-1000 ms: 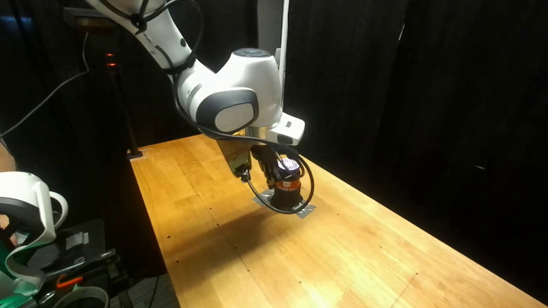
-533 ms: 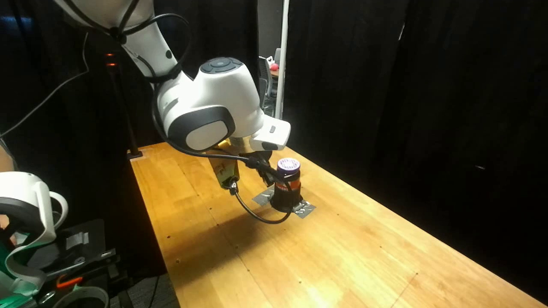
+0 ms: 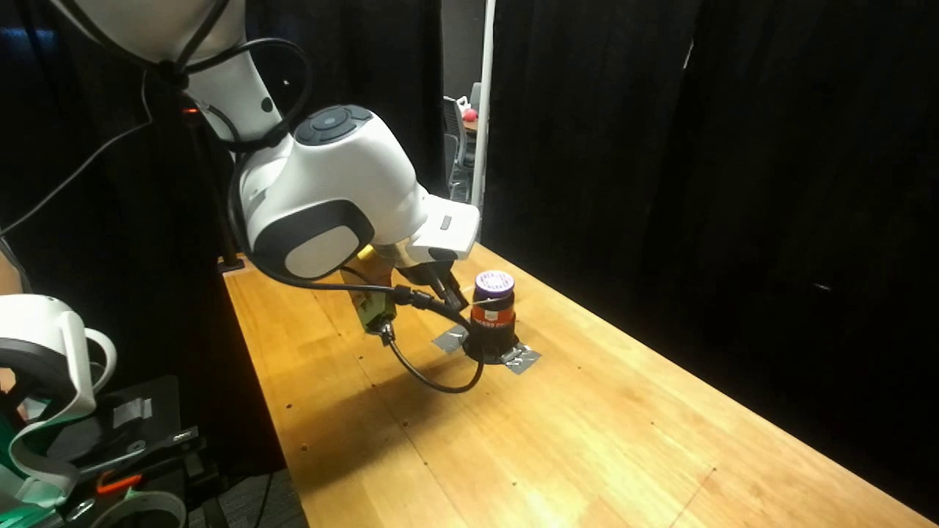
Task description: Put the elastic around the bottle
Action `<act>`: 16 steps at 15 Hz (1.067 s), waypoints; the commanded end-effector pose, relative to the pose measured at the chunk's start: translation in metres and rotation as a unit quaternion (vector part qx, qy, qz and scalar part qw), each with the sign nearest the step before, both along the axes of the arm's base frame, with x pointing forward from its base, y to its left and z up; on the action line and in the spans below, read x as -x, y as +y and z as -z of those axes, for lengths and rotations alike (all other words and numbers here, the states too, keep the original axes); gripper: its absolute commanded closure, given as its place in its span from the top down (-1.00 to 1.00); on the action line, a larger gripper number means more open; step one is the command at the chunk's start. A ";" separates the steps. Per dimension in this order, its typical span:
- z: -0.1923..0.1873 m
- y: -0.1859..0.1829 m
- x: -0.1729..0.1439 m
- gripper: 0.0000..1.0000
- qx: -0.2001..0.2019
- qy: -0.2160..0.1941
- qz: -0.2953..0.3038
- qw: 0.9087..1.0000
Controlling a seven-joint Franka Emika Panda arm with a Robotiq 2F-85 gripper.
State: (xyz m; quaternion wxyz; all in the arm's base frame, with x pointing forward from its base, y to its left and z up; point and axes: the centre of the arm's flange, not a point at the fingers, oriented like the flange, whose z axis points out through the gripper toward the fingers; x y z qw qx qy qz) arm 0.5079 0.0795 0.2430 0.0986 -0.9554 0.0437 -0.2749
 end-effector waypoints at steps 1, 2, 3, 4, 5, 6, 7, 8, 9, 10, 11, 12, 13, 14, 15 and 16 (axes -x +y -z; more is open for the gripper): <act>-0.003 -0.013 0.024 -0.91 0.000 -0.031 -0.006 0.999; -0.004 -0.015 0.026 -0.91 0.000 -0.038 -0.006 0.999; -0.004 -0.016 0.028 -0.91 -0.001 -0.045 -0.008 0.999; -0.004 -0.017 0.031 -0.91 -0.002 -0.052 -0.009 0.999; -0.004 -0.019 0.032 -0.89 -0.004 -0.059 -0.010 0.998; -0.004 -0.019 0.035 -0.91 -0.008 -0.068 -0.012 0.998; -0.004 -0.021 0.036 -0.90 -0.011 -0.076 -0.013 0.997; -0.005 -0.021 0.038 -0.91 -0.018 -0.085 -0.015 0.996; -0.005 -0.022 0.040 -0.91 -0.024 -0.092 -0.016 0.995; -0.005 -0.023 0.041 -0.91 -0.029 -0.099 -0.017 0.995; -0.005 -0.023 0.043 -0.91 -0.034 -0.104 -0.018 0.994; -0.004 -0.025 0.044 -0.90 -0.038 -0.109 -0.019 0.993; -0.003 -0.026 0.045 -0.90 -0.042 -0.115 -0.019 0.992; -0.003 -0.028 0.047 -0.91 -0.048 -0.122 -0.019 0.991; -0.004 -0.029 0.048 -0.90 -0.057 -0.130 -0.019 0.990; -0.004 -0.031 0.049 -0.93 -0.064 -0.137 -0.019 0.988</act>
